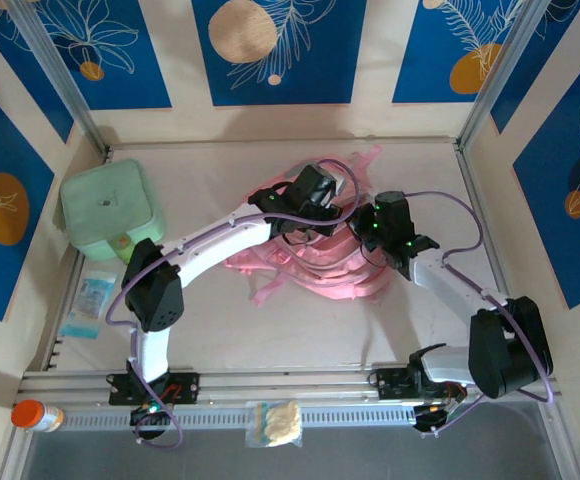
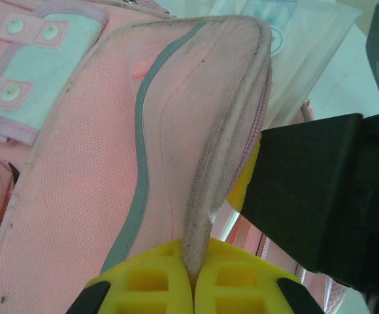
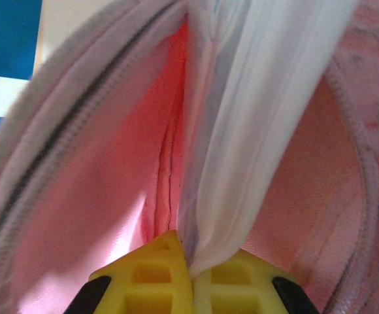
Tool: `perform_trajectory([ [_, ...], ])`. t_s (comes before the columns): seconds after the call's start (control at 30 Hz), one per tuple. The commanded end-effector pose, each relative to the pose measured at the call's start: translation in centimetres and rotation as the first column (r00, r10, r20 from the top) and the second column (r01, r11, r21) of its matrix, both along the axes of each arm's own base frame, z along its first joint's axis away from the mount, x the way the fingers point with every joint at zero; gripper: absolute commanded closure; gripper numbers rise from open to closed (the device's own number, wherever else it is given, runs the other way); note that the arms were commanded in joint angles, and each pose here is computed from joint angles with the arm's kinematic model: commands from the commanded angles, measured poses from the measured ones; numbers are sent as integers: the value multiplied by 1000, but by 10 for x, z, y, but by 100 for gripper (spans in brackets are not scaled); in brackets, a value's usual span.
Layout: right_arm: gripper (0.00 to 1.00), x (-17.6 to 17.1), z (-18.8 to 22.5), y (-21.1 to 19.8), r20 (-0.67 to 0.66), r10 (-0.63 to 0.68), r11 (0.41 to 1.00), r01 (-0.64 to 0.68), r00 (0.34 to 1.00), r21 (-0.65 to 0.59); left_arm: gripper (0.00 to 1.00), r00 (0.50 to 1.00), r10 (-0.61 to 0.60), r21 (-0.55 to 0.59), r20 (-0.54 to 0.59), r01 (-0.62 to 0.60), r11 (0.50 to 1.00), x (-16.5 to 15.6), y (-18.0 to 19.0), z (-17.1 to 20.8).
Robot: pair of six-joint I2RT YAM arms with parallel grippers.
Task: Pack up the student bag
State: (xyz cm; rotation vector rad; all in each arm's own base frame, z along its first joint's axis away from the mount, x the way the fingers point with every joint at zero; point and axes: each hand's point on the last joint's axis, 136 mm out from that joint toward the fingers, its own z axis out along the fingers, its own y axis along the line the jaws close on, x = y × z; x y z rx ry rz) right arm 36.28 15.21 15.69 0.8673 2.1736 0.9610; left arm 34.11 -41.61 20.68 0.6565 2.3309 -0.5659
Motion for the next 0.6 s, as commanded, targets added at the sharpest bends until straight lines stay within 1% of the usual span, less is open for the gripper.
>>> perform_trajectory([
  [0.0, 94, -5, 1, 19, -3, 82, 996, -82, 997, 27, 100, 991, -27, -117, 131, 42, 992, 3, -12, 67],
  [0.07, 83, -10, 7, 14, 24, 87, 996, -87, 996, -6, 100, 991, -12, -96, 136, 25, 995, 6, -7, 67],
  [0.13, 68, -15, 20, 15, 75, 148, 989, -145, 986, -39, 100, 989, -15, -87, 146, 28, 996, 5, -5, 69],
  [0.17, 63, -20, 23, 12, 63, 171, 984, -167, 983, -61, 100, 988, -21, -84, 151, 34, 996, 4, -5, 69],
  [0.2, 60, -26, 20, 6, 25, 171, 982, -168, 985, -83, 100, 987, -22, -80, 157, 35, 996, 5, -3, 70],
  [0.27, 57, -37, 14, -11, -40, 146, 982, -149, 989, -119, 100, 987, -26, -70, 161, 38, 997, 5, -1, 69],
  [0.4, 53, -48, 10, -40, -120, 119, 982, -134, 986, -131, 100, 988, -50, -65, 148, 60, 996, 0, -2, 66],
  [0.47, 53, -42, 10, -50, -134, 135, 983, -150, 982, -105, 100, 987, -72, -66, 146, 82, 994, -3, -3, 66],
  [0.5, 55, -37, 12, -57, -142, 144, 982, -159, 979, -100, 100, 987, -78, -66, 144, 88, 994, -4, -3, 66],
  [0.57, 58, -29, 13, -67, -175, 137, 981, -159, 975, -114, 100, 986, -94, -68, 137, 103, 992, -6, -4, 64],
])
